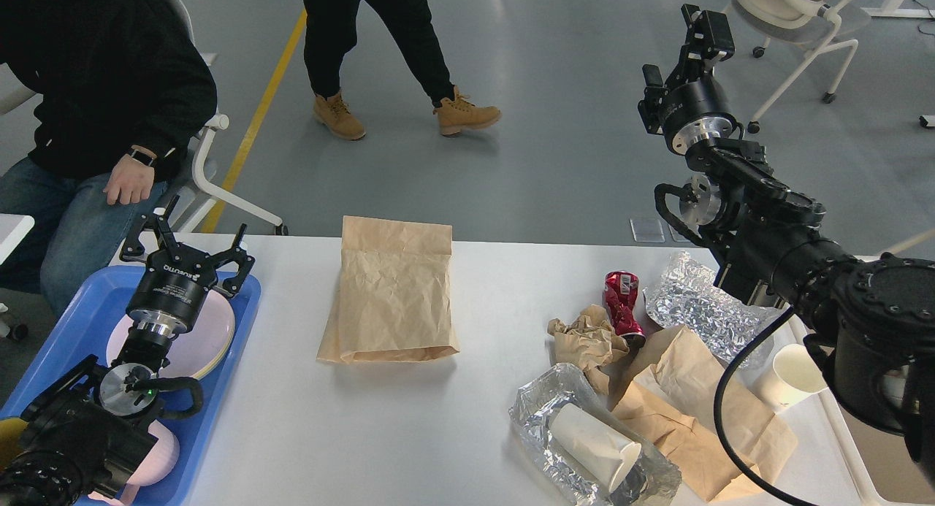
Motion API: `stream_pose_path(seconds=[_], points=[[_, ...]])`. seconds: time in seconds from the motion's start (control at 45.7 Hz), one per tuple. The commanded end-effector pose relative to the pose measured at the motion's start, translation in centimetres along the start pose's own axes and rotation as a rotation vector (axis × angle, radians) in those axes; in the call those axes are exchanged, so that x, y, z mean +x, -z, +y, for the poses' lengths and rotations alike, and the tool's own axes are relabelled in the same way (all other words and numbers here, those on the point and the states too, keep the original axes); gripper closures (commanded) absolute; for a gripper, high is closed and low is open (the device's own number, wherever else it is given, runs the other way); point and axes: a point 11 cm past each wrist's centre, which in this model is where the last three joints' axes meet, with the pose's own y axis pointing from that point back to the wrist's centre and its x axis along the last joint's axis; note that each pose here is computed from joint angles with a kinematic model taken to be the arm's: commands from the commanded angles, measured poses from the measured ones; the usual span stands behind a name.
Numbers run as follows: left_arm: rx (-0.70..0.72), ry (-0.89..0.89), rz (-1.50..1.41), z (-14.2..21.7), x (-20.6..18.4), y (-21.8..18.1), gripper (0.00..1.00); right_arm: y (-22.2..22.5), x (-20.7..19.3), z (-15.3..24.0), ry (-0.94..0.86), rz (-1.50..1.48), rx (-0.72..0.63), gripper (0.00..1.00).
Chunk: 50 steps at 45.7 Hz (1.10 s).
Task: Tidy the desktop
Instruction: 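Lift the right gripper and swing it over the table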
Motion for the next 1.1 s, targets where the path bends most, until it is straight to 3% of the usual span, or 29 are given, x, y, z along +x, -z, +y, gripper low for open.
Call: stream_pose_path(seconds=[0.0,0.11,0.372,0.504,0.854,1.073], points=[[0.000,0.000,0.000,0.0,0.0,0.0,0.04,0.1,-4.4,0.0,0.289,0.196,-0.062,0.00],[0.000,0.000,0.000,0.0,0.0,0.0,0.04,-1.0,-8.6,1.5,0.625,0.395,-0.209,0.00],[0.001,0.000,-0.001,0.0,0.0,0.0,0.04,-1.1,-11.1,2.1,0.856,0.822,-0.590,0.00],[0.001,0.000,-0.001,0.0,0.0,0.0,0.04,-1.4,-12.9,4.3,0.984,0.974,-0.786,0.00],[0.001,0.000,-0.001,0.0,0.0,0.0,0.04,-2.5,-16.5,11.7,1.263,1.137,-1.018,0.00],[0.001,0.000,-0.001,0.0,0.0,0.0,0.04,3.8,-19.9,11.0,1.332,1.217,-1.001,0.00]])
